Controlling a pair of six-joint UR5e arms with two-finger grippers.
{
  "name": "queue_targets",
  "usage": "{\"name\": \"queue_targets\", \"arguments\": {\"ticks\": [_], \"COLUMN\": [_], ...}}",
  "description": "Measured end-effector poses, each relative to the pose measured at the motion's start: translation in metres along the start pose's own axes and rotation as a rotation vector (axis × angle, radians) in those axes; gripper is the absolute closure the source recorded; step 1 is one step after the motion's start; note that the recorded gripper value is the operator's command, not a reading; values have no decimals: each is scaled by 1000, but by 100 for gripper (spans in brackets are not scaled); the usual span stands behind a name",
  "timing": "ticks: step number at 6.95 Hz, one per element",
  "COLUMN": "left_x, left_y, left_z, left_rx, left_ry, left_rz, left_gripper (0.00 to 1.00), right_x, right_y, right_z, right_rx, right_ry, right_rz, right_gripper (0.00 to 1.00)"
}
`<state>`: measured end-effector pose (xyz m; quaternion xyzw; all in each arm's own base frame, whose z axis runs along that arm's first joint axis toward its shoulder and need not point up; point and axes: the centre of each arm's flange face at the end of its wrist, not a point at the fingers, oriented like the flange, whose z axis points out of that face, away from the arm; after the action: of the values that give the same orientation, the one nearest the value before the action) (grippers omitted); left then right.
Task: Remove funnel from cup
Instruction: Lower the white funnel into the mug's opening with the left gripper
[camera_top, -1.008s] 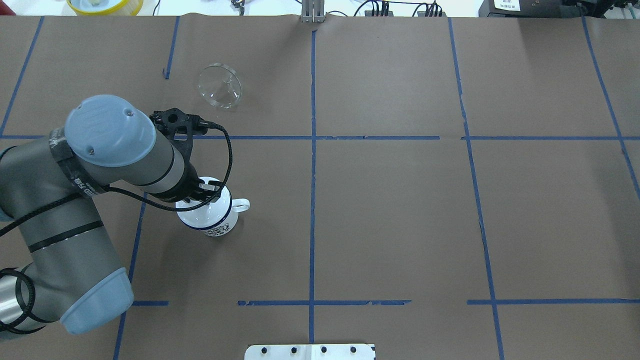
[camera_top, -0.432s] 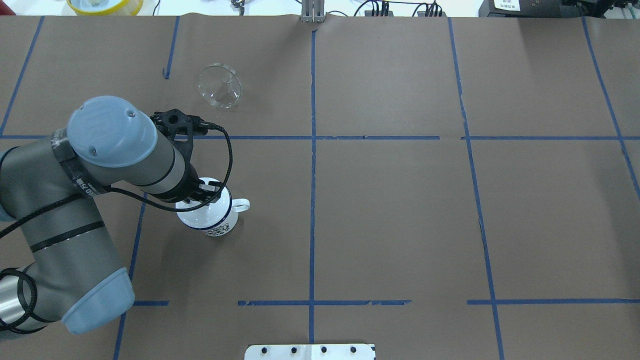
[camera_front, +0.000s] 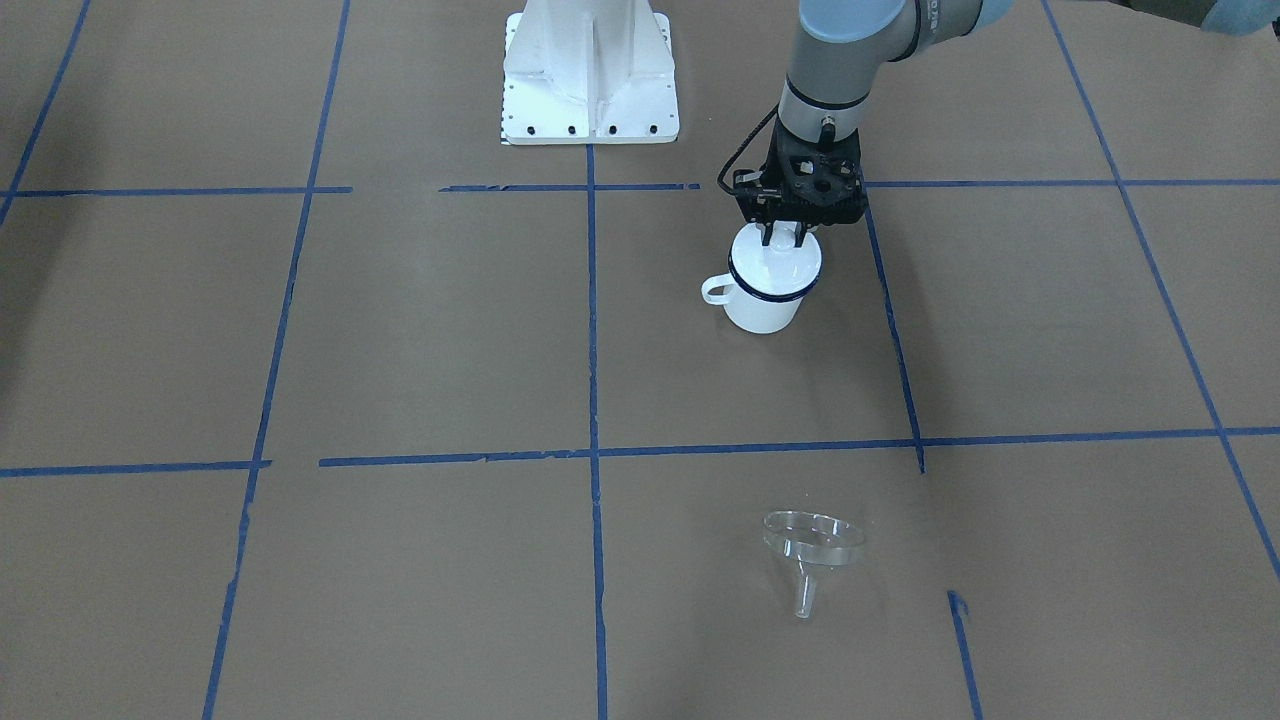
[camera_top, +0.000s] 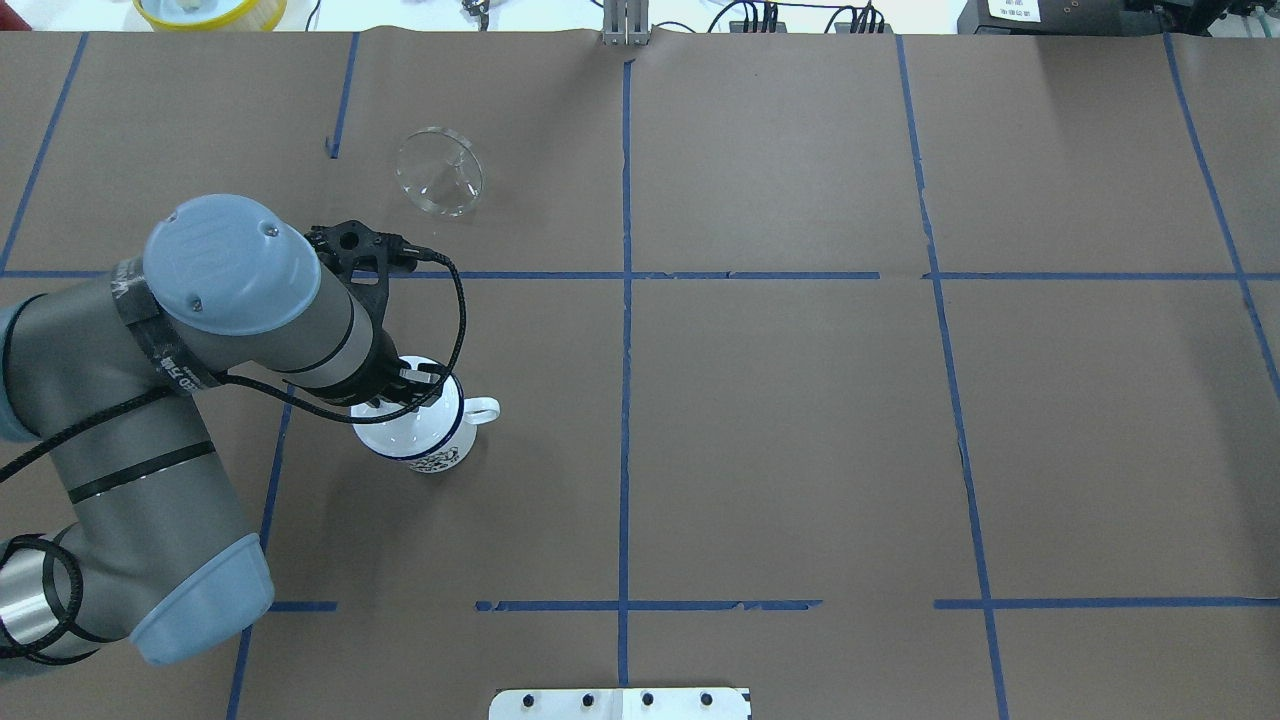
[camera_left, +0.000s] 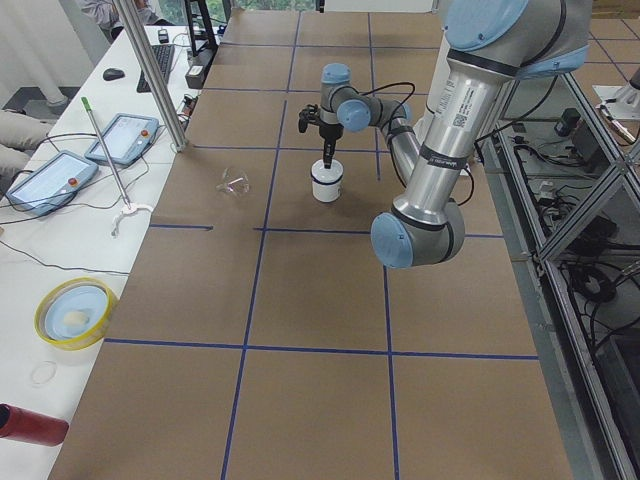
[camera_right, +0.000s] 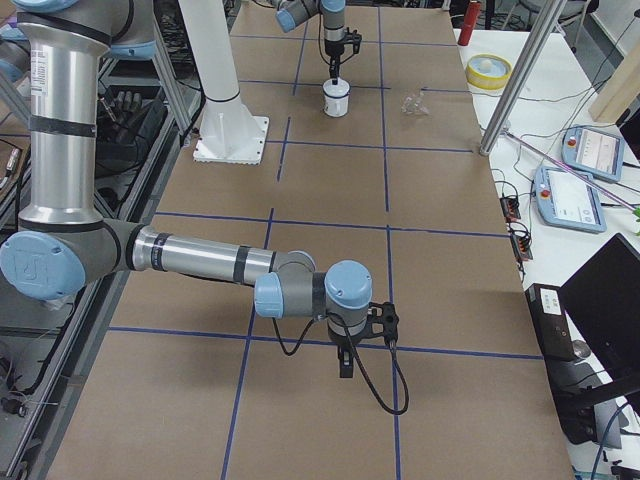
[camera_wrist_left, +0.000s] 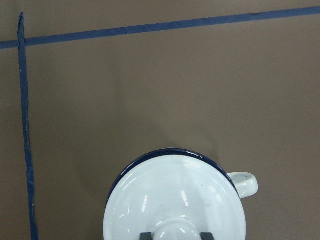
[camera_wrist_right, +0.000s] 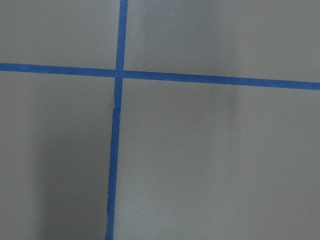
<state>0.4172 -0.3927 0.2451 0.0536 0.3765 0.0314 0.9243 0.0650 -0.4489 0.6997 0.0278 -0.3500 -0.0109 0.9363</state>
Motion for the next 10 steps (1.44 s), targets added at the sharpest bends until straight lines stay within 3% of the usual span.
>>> {"name": "queue_targets", "arguments": {"ticks": [2,3,4,5,8,10], "left_x": [0,1,1,1,1,-20], "left_y": [1,1,1,1,1,-10], "left_z": [1,2,2,2,-3,-27], "left_rx": [-2,-2,-2,-2,7,57], "left_ry": [-1,-2,-2,-3,8,30], "left_rz": [1,3,3,4,23,154], "left_gripper": [59,44,21,10,1,0], "right_x": [0,0,0,0,0,0], "right_y": [0,0,0,0,0,0], "right_z": [0,0,0,0,0,0], "right_rx": [0,0,0,0,0,0], "right_ry": [0,0,0,0,0,0], "right_rz": [0,0,0,0,0,0], "right_gripper": [0,0,0,0,0,0]}}
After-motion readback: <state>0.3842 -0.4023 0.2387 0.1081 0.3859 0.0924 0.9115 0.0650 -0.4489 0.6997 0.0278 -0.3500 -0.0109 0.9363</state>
